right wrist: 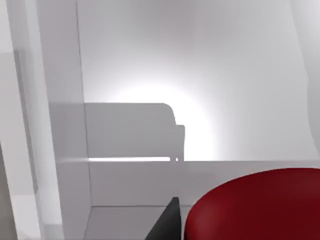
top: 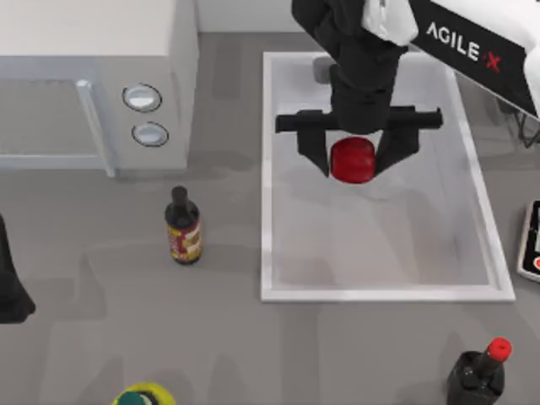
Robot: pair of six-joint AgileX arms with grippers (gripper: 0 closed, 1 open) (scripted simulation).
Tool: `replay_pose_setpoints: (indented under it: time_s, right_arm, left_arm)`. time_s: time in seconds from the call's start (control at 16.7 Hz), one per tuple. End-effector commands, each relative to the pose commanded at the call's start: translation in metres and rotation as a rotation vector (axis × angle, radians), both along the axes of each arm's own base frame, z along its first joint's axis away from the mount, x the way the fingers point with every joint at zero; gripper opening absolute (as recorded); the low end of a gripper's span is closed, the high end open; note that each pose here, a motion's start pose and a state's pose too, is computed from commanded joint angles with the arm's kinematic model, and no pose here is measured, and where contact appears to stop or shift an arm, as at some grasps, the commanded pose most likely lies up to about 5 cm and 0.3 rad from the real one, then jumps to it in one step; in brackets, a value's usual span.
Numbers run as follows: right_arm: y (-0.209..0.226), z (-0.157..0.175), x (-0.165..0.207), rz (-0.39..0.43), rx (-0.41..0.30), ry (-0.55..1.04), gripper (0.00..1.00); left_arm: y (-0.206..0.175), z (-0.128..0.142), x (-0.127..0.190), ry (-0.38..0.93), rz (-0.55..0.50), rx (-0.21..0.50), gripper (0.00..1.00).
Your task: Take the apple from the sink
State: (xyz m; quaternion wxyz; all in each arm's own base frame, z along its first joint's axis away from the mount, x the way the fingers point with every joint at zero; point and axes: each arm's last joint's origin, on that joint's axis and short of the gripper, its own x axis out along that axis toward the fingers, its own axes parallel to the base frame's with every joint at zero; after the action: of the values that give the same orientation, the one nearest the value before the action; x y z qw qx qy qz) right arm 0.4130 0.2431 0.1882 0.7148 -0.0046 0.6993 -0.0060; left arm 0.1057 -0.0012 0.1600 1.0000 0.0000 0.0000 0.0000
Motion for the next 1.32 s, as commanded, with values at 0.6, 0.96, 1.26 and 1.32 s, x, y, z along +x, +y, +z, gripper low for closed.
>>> replay_pose_setpoints:
  time_s: [0.6, 0.96, 1.26, 1.32]
  right_arm:
    - [-0.016, 0.096, -0.022, 0.000, 0.015, -0.026, 0.00]
    - [-0.056, 0.102, -0.012, 0.001, 0.020, -0.036, 0.00]
    - [-0.159, 0.089, -0.011, -0.004, 0.005, 0.018, 0.00]
    - [-0.180, 0.086, -0.015, -0.005, 0.006, 0.030, 0.00]
  left_arm:
    - [0.000, 0.000, 0.000, 0.000, 0.000, 0.000, 1.00]
    - [0.000, 0.000, 0.000, 0.000, 0.000, 0.000, 1.00]
    - [0.000, 0.000, 0.000, 0.000, 0.000, 0.000, 1.00]
    - [0.000, 0.000, 0.000, 0.000, 0.000, 0.000, 1.00]
